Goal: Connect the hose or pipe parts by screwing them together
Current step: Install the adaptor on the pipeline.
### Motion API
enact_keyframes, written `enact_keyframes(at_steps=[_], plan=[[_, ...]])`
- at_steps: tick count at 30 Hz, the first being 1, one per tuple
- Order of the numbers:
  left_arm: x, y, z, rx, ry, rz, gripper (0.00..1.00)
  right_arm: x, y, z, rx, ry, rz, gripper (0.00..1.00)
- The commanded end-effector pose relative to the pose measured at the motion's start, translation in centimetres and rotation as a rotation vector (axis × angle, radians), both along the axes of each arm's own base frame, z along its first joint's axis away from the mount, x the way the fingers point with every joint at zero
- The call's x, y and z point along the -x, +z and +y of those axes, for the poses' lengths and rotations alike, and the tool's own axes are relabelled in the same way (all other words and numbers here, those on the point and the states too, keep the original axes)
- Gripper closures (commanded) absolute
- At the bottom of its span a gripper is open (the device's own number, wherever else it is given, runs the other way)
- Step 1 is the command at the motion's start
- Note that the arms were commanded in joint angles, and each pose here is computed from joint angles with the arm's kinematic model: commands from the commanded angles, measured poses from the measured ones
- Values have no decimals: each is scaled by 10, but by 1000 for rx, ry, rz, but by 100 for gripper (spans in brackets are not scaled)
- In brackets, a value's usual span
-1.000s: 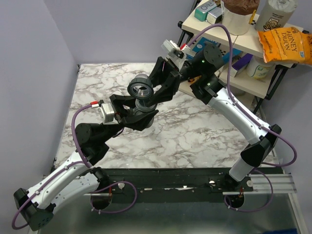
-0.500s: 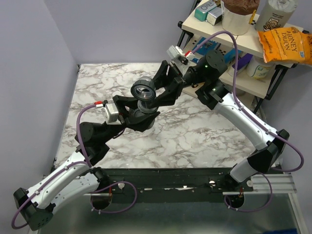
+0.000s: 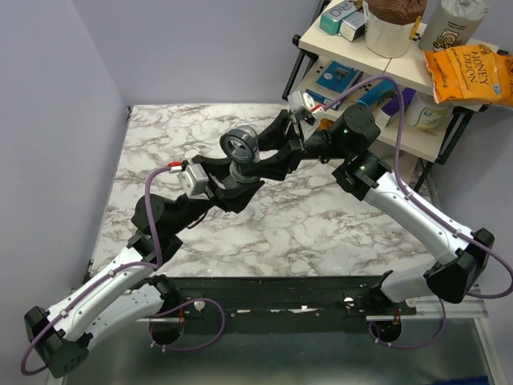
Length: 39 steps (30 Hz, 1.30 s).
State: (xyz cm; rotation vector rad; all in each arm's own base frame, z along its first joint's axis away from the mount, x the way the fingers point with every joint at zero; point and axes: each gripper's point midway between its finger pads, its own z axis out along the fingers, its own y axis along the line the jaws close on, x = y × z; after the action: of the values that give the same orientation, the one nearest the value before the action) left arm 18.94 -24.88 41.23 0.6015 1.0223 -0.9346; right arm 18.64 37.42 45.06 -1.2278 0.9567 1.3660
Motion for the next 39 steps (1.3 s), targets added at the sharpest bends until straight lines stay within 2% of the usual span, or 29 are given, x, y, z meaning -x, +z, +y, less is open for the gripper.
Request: enact_keyframes(at_steps=[1, 9, 14, 24, 25, 31, 32, 34, 36, 37, 39], plan=[[18, 85, 37, 240, 80, -200, 100, -34, -59, 10, 110, -200, 87, 99], [9, 90, 47, 263, 153, -208, 100, -40, -77, 10, 70, -415, 71, 99], [4, 91, 53, 273, 198, -206, 100, -50, -85, 11, 74, -616, 79, 99], [1, 94, 61, 282, 242, -206, 100, -58, -91, 15, 144, -923, -62, 99], [0, 94, 61, 283, 246, -206, 100, -64, -93, 8, 149, -995, -59, 99], [-1, 93, 63, 278, 261, -203, 100, -64, -101, 10, 170, -1086, -23, 99], [-2, 93, 63, 277, 263, -202, 100, -63, -97, 11, 179, -1086, -19, 98], [-2, 92, 63, 277, 263, -202, 100, -62, -92, 14, 185, -1082, 5, 88], [-2, 92, 63, 279, 262, -202, 100, -59, -85, 16, 190, -1075, 15, 83], [-2, 92, 63, 280, 262, -201, 100, -59, -82, 15, 185, -1078, 19, 73], [-2, 93, 64, 281, 267, -204, 100, -57, -76, 14, 182, -1066, 31, 64]])
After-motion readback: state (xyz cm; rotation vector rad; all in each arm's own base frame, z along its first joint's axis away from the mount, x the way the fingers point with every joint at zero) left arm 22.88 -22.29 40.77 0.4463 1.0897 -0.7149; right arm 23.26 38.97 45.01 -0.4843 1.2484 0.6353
